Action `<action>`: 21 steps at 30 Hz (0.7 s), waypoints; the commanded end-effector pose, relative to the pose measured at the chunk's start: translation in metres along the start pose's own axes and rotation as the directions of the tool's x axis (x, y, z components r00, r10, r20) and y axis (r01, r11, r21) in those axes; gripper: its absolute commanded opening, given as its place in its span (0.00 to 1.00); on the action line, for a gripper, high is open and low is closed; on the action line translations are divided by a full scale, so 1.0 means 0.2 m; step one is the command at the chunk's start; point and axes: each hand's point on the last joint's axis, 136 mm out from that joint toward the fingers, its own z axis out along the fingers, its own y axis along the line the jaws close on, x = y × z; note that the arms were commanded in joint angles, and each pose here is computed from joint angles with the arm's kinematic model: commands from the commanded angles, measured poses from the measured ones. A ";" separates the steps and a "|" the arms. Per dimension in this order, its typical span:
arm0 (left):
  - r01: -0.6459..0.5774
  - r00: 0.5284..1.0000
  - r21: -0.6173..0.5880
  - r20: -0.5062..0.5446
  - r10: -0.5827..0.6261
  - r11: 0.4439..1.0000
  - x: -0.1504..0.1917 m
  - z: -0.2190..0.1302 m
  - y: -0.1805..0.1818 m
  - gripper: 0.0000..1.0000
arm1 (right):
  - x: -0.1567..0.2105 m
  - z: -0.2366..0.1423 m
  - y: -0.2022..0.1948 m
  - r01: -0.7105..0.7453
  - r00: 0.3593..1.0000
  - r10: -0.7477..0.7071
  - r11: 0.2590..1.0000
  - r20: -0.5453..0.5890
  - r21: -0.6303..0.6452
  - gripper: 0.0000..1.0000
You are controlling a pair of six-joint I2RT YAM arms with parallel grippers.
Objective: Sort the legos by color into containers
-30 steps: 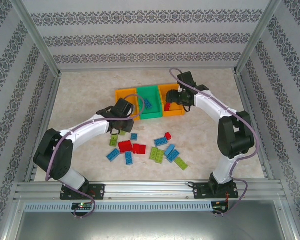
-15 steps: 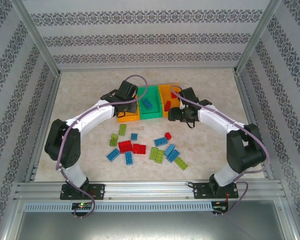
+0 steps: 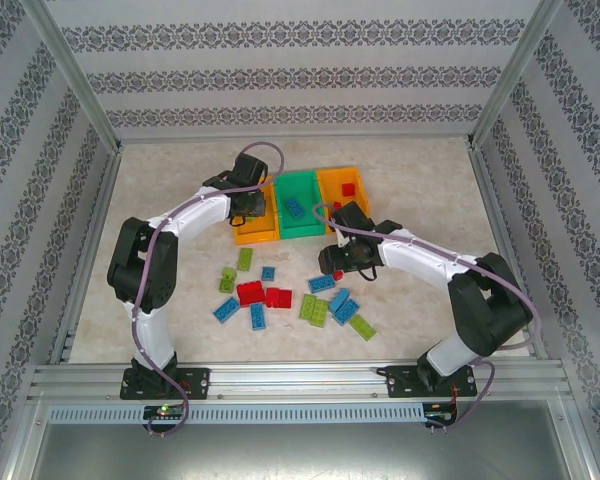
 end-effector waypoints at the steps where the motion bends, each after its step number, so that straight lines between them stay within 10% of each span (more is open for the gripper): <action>1: 0.041 0.999 0.014 0.009 -0.041 0.999 -0.02 -0.02 -0.01 0.39 | 0.05 0.07 -0.03 0.018 0.999 -0.017 1.000 -0.034 0.025 0.63; 21: 0.037 0.997 0.088 0.062 -0.043 0.995 0.02 -0.23 -0.01 0.64 | 0.09 0.15 -0.11 0.022 0.998 -0.015 0.995 -0.066 0.099 0.32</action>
